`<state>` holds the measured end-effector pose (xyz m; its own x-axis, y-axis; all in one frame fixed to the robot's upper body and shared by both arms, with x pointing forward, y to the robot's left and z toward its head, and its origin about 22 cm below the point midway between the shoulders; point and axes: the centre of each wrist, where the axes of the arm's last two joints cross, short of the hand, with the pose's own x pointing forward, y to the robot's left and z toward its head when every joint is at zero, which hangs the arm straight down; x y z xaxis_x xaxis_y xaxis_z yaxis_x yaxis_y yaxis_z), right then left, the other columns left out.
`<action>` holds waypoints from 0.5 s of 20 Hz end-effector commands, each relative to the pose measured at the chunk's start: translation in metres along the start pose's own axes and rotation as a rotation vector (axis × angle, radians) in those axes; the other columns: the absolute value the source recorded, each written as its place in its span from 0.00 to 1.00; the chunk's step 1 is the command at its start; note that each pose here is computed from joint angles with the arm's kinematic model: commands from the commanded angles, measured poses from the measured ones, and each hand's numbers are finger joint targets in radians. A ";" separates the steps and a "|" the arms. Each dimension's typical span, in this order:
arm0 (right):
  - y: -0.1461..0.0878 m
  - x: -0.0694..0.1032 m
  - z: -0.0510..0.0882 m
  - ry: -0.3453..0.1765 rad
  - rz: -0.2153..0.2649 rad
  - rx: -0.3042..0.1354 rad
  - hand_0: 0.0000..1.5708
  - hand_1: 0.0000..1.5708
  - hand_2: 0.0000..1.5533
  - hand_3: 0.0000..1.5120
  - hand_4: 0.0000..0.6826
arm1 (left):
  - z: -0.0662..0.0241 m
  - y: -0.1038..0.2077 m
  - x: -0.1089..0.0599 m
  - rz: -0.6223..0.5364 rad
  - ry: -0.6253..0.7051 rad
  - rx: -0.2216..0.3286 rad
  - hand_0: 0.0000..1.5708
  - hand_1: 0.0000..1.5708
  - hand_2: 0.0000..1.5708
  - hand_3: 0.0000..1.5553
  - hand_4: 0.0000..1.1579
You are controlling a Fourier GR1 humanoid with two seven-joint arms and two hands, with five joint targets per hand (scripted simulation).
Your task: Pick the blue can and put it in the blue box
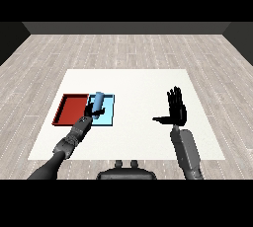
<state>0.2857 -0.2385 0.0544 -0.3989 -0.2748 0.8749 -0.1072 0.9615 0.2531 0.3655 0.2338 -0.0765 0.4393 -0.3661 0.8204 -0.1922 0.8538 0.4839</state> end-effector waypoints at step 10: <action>0.002 -0.002 0.003 -0.031 0.017 0.029 0.00 0.00 0.00 0.00 0.00 | -0.0025 0.006 0.002 0.027 -0.078 0.191 0.00 0.00 0.00 0.00 0.00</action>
<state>0.2850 -0.2386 0.0608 -0.4275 -0.2573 0.8666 -0.1209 0.9663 0.2272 0.3692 0.2354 -0.0719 0.4202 -0.3888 0.8199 -0.2900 0.7987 0.5273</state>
